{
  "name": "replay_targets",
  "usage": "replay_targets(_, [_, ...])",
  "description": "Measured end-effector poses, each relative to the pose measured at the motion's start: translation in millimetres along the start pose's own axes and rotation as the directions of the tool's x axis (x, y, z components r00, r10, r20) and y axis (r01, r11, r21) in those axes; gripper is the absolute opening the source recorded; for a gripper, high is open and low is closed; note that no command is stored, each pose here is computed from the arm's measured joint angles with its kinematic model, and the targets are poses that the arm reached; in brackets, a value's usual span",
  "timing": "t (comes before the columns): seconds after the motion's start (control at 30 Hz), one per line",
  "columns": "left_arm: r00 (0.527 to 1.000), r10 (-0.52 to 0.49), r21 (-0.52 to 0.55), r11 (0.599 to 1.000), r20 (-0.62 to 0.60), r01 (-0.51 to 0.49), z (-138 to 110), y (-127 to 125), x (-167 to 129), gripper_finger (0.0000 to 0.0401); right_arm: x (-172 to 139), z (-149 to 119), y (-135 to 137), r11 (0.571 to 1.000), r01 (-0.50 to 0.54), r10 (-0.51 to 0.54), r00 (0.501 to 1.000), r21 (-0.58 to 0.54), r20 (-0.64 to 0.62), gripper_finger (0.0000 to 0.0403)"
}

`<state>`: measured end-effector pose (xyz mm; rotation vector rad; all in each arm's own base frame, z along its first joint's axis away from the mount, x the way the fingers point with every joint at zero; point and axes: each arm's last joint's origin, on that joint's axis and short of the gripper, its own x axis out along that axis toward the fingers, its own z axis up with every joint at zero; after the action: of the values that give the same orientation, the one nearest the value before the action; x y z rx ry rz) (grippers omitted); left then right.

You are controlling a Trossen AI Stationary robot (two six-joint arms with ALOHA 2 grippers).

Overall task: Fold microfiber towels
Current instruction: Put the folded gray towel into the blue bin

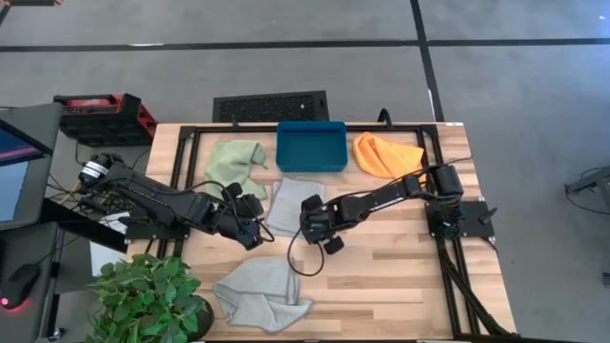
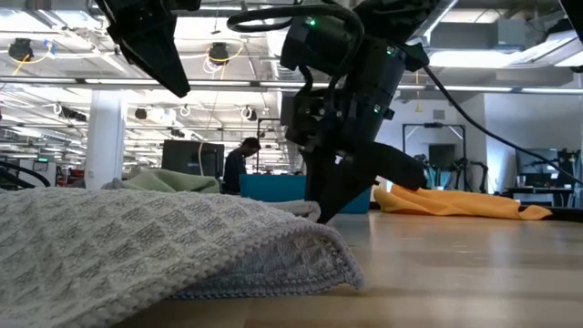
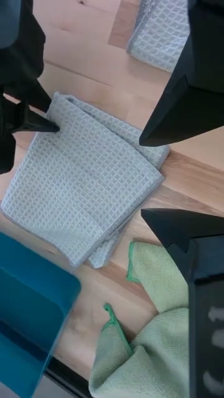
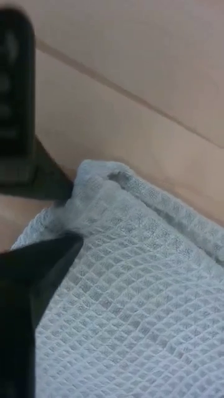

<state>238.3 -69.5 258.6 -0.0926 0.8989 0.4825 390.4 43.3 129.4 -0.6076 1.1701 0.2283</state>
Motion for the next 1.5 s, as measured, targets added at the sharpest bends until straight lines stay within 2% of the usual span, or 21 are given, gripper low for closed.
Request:
replay_targets(0.13, [1.0,-0.006,0.004,1.0,-0.009,0.006,-3,-1,3,0.0167,1,-1,-1,1.0,0.023,-0.023,1.0,0.005,-0.016,0.0028])
replay_targets(0.2, [0.999,-0.023,0.034,0.999,-0.026,0.024,-10,-2,10,0.0167,1,-2,-3,1.0,0.026,-0.026,1.0,0.011,-0.017,0.0015])
replay_targets(0.3, [0.996,-0.068,0.077,0.995,-0.05,0.071,-21,-3,20,0.0167,2,-2,-4,0.999,0.03,-0.029,0.999,0.029,-0.017,0.0025])
replay_targets(0.4, [0.995,-0.091,0.112,0.989,-0.039,0.095,-30,-5,31,0.0167,2,-2,-4,0.999,0.026,-0.026,1.0,0.03,-0.014,0.0019])
replay_targets(0.8, [0.983,-0.16,0.284,0.95,0.09,0.129,-51,-9,61,0.0167,2,-3,-6,0.998,0.024,-0.024,1.0,0.053,-0.007,0.0006])
replay_targets(1.1, [0.995,-0.073,0.386,0.922,0.07,0.041,-58,-23,90,0.0167,-10,3,-18,0.997,0.046,-0.047,0.999,0.068,0.021,0.0009])
replay_targets(1.5, [0.994,-0.016,0.409,0.912,0.111,-0.031,-57,-36,111,0.0167,-15,-5,-38,0.99,0.061,-0.062,0.998,0.128,0.006,0.001])
